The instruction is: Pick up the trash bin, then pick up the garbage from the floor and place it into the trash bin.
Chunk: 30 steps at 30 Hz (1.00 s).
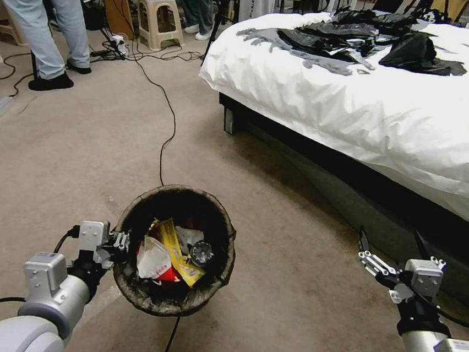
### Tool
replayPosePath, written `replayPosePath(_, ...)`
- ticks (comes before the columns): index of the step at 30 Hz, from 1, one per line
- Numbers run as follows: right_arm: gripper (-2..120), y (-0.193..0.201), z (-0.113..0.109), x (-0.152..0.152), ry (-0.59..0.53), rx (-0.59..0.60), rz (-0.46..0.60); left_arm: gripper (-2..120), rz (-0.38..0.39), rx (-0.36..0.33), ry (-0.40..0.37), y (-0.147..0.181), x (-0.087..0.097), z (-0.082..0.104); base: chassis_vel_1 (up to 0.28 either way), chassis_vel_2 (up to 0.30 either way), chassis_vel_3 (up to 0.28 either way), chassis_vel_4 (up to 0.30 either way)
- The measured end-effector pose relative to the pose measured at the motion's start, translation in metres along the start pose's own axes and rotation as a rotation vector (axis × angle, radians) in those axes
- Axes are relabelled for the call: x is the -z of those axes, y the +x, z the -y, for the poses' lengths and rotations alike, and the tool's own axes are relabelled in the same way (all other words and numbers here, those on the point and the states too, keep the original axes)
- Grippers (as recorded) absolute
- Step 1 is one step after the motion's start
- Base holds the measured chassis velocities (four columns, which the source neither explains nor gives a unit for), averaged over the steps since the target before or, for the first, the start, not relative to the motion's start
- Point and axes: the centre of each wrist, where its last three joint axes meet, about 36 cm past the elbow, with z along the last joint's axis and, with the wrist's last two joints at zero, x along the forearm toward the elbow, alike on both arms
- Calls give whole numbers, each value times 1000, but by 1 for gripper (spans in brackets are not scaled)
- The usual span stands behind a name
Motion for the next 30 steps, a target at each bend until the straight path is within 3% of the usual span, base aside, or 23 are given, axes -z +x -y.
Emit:
replayPosePath(7, 100, 4, -14, 0, -22, -16, -7, 1, -9, 25, -3, 1, 1, -5, 0, 0, 0, 0)
replayPosePath(30, 100, 10, -23, -6, -35, -43, -44, 1, -4, 22, 41, 1, 3, -7, 31, 33, 31, 33)
